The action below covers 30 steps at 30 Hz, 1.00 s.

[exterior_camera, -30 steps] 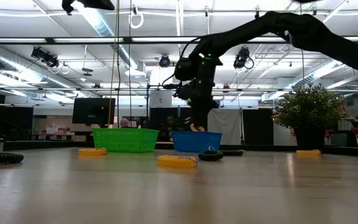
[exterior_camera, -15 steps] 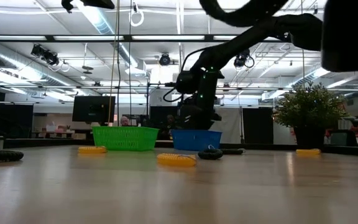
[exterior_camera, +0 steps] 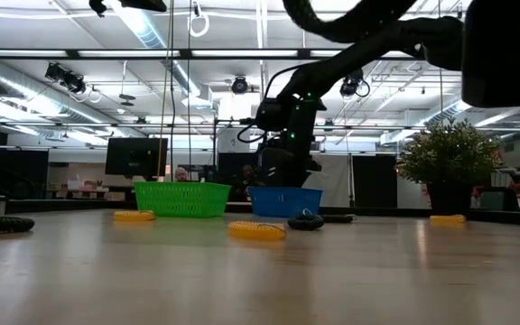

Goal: Sort spring keychains into baskets
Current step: Put the yellow spring keychain into the blue basket

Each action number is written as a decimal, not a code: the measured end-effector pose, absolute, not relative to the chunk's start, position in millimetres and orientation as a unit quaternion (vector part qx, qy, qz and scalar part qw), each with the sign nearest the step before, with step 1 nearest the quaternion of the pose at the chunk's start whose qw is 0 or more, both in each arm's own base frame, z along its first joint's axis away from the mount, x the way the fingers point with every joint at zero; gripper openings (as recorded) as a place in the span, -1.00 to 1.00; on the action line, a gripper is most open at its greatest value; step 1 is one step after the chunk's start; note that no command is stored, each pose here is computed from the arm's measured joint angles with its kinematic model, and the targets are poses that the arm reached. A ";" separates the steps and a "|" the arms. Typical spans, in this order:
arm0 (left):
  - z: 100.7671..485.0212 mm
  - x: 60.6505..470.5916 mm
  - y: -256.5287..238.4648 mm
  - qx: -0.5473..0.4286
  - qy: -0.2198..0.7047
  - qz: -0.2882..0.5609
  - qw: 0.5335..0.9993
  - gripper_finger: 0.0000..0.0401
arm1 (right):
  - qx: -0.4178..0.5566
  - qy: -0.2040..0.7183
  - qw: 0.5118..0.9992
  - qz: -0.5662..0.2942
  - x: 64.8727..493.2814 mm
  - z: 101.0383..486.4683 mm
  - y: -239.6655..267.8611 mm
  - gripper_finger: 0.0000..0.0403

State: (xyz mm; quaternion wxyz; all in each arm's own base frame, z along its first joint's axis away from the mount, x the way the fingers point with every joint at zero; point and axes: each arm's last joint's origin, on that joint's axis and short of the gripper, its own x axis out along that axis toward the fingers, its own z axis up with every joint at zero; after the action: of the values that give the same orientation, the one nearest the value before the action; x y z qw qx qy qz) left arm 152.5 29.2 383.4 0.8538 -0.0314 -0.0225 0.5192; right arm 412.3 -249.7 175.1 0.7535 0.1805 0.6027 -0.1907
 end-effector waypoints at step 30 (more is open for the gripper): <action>381.6 152.4 29.2 -0.026 -0.013 0.520 0.854 -0.97 | 0.175 0.613 0.752 -0.167 394.7 213.1 -242.4 0.30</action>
State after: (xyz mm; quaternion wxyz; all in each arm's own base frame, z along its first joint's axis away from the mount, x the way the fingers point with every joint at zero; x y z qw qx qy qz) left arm 152.4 29.2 381.6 0.8539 -0.0257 -0.0128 0.5197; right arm 394.7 -242.4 213.1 0.7522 0.1753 0.6130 -0.1666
